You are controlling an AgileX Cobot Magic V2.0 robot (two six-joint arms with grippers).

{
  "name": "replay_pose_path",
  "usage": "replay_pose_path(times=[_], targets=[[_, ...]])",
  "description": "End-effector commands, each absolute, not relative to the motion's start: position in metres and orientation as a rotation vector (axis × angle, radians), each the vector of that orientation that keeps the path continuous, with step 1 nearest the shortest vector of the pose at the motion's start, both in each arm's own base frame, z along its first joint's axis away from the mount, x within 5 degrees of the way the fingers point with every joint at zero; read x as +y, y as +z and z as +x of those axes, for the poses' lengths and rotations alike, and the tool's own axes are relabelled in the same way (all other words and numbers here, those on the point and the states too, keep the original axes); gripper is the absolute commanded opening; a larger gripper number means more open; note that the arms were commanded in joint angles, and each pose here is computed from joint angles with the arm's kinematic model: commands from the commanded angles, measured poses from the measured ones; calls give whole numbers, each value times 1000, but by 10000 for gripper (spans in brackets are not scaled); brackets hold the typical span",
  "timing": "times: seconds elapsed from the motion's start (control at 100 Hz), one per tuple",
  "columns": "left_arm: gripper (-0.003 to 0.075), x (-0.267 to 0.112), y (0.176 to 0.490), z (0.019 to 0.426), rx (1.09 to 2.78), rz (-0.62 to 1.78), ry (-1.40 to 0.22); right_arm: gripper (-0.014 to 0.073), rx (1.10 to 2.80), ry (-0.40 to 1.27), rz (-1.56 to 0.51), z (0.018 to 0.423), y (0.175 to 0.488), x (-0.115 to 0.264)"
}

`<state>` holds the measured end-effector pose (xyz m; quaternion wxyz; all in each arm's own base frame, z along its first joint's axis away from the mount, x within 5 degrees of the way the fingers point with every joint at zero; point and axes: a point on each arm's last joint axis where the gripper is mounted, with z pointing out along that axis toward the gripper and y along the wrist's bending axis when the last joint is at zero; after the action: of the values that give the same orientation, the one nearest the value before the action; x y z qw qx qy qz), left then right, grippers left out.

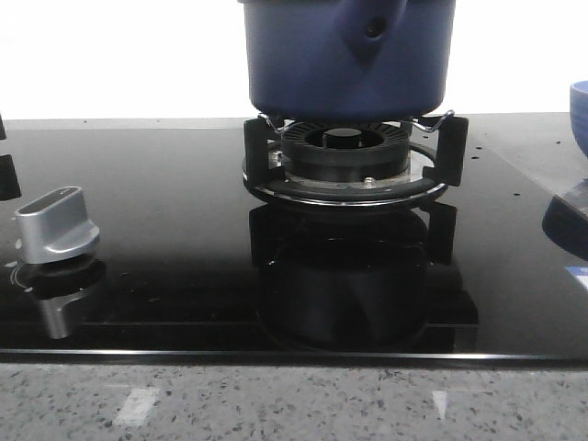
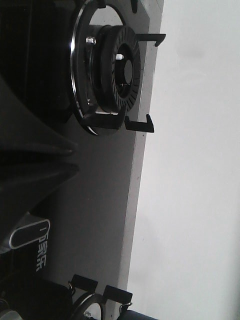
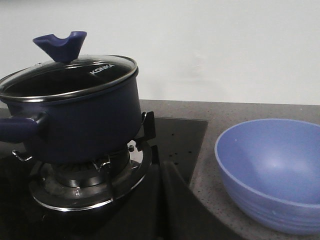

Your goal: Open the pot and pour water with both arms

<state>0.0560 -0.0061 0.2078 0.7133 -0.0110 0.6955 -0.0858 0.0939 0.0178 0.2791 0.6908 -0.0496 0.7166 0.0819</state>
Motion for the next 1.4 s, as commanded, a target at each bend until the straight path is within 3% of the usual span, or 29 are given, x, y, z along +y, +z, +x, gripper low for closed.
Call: replay_pose_path(times=[0.0,0.32,0.48,0.71,1.39], targets=[[-20,-5,205,55,1473,-40,-200,-56,1544,138,-98,95,292,15],[-20,-5,205,55,1473,-40,-200,-56,1492,38,-32,80,279,4],[-20,-5,205,55,1473,-40,-200,-56,1489,-48,-3,68,246,-2],[-20,-5,205,55,1473,-40,-200,-56,1555,0,39,57,197,-1],[-20,-5,205,55,1474,-40,-200,-56,1595,-25,24,56,193,-2]])
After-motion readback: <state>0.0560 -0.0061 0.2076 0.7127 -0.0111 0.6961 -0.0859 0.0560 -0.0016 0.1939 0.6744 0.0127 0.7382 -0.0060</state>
